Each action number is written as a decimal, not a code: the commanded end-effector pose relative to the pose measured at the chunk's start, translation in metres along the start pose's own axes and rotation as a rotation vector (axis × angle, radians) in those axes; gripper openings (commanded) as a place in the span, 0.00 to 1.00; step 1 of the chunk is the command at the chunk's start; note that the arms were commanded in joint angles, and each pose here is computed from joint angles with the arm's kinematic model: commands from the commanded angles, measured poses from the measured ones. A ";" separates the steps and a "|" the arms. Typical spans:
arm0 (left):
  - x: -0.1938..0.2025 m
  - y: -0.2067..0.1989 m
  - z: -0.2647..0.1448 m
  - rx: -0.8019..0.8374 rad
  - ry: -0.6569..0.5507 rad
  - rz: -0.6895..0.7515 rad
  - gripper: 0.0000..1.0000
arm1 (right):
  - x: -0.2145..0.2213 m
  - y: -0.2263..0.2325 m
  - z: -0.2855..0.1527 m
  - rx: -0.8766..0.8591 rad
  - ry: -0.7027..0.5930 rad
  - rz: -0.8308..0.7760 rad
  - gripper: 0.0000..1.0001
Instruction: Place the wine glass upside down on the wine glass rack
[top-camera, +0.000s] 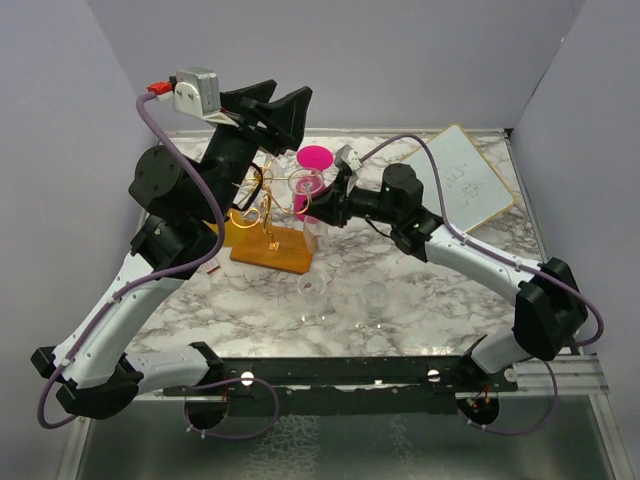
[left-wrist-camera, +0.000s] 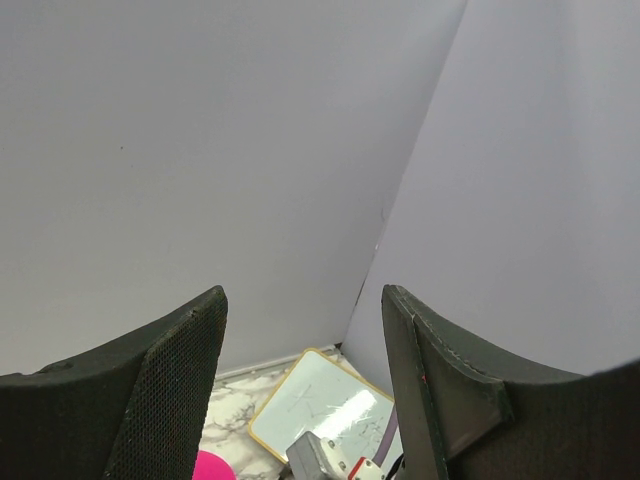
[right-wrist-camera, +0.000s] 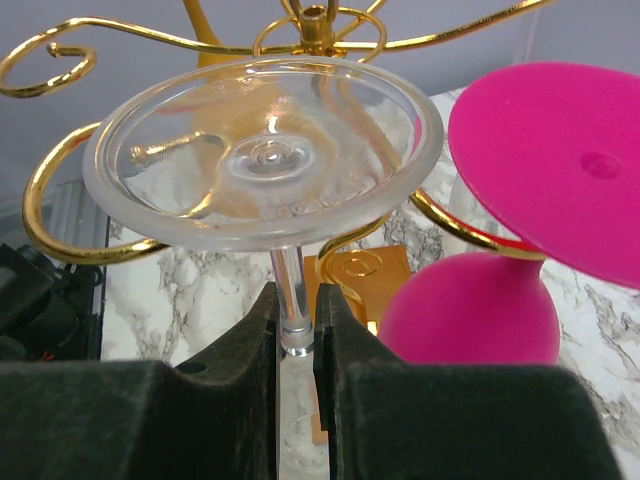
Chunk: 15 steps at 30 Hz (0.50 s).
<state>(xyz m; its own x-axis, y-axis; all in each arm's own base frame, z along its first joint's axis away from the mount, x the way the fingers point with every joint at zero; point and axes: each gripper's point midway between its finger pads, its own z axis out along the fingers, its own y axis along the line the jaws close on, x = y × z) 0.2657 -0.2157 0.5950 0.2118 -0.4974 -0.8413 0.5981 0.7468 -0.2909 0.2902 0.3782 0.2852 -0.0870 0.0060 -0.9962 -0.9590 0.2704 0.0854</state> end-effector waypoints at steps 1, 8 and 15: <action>-0.010 0.001 0.002 -0.013 -0.026 0.006 0.66 | -0.032 0.008 0.011 -0.051 -0.083 -0.072 0.01; -0.009 0.001 0.004 -0.013 -0.029 0.010 0.66 | -0.026 0.016 0.016 -0.108 -0.065 -0.085 0.01; -0.009 0.002 0.004 -0.018 -0.029 0.011 0.66 | -0.027 0.019 0.022 -0.142 -0.064 -0.100 0.01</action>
<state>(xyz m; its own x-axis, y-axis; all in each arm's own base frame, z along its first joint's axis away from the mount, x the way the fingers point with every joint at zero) 0.2717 -0.2200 0.5900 0.2058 -0.4866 -0.8491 0.5899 0.7539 -0.2891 0.2885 0.3931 0.2880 -0.0543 0.0042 -0.9985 -0.9769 0.2067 0.0540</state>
